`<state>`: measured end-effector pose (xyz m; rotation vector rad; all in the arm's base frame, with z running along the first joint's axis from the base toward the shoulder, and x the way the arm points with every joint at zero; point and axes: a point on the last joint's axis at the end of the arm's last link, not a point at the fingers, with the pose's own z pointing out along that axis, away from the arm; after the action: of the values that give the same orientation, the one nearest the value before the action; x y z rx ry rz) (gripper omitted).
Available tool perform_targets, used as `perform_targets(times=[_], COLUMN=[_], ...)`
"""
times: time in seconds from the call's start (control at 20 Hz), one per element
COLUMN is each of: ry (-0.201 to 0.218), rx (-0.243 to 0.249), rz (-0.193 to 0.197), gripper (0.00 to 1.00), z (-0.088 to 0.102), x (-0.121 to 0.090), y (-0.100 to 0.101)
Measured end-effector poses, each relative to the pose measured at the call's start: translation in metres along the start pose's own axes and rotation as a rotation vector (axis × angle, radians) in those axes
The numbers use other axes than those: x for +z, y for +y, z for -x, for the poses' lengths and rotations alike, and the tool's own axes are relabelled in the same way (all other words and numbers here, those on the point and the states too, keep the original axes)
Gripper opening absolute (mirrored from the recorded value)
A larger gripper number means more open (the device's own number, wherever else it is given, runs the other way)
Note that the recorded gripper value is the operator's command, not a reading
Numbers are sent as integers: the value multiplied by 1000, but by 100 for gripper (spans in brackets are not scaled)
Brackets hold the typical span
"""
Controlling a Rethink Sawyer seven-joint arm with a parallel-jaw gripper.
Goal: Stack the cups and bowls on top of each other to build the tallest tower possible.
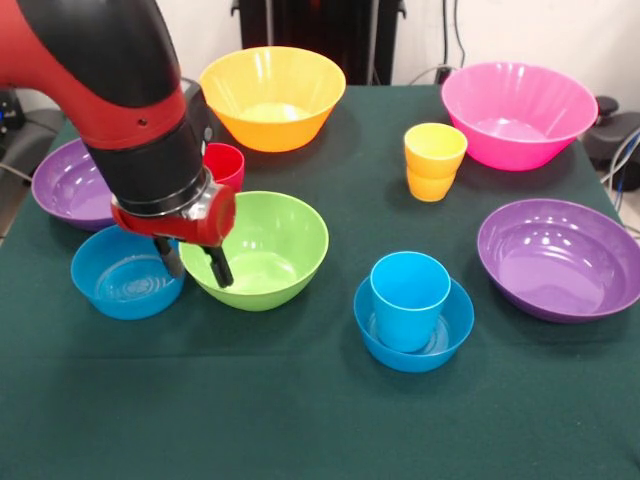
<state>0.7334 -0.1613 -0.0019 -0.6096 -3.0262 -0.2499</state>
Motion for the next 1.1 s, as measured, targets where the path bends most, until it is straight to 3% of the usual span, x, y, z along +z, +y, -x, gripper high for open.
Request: perform_targets(times=[0.35, 0.85, 1.1], ry=[-34, 0, 7], rx=[-28, -66, -77], rz=[-12, -82, -98], gripper=[100, 100, 100], z=[-7, -33, -40], x=[12, 14, 9], y=[1, -7, -10])
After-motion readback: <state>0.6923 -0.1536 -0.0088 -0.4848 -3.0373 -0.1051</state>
